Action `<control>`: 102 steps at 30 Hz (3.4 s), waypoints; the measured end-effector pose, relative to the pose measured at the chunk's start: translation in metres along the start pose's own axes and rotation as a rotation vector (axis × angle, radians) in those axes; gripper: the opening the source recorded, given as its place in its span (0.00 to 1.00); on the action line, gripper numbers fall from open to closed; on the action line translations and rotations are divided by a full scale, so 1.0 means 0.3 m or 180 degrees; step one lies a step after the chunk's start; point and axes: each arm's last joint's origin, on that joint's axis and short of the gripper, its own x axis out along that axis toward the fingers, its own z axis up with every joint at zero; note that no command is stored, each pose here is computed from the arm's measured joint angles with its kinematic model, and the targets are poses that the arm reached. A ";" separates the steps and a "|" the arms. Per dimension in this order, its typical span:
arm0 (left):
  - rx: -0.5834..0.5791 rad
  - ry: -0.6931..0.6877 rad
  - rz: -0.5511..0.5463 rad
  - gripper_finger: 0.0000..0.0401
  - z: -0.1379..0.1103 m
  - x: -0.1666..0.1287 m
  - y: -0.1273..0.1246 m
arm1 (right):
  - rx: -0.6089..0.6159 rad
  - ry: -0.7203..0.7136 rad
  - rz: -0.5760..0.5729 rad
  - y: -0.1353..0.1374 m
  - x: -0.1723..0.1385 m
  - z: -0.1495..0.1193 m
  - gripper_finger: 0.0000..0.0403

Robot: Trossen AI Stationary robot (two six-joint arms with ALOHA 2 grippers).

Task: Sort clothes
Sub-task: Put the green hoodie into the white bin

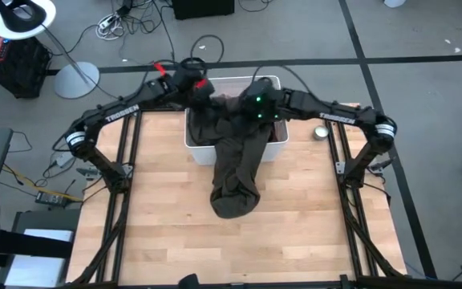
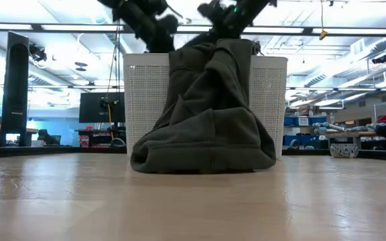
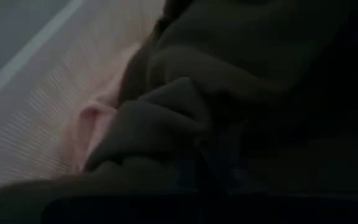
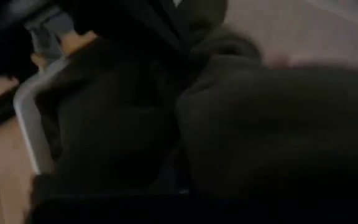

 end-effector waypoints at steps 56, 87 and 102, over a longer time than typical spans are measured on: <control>-0.0423 -0.0212 -0.0045 0.34 0.054 -0.335 -0.291 | 0.0093 0.0157 0.0559 0.133 -0.466 -0.163 0.40; -0.1924 0.0075 -0.0364 0.33 -0.555 0.008 -0.695 | 0.0968 0.0537 0.0674 0.259 -0.189 -0.841 0.45; -0.1772 0.0231 -0.0270 0.33 -0.717 0.074 -0.639 | 0.0775 0.0013 0.0522 0.181 -0.092 -0.857 0.71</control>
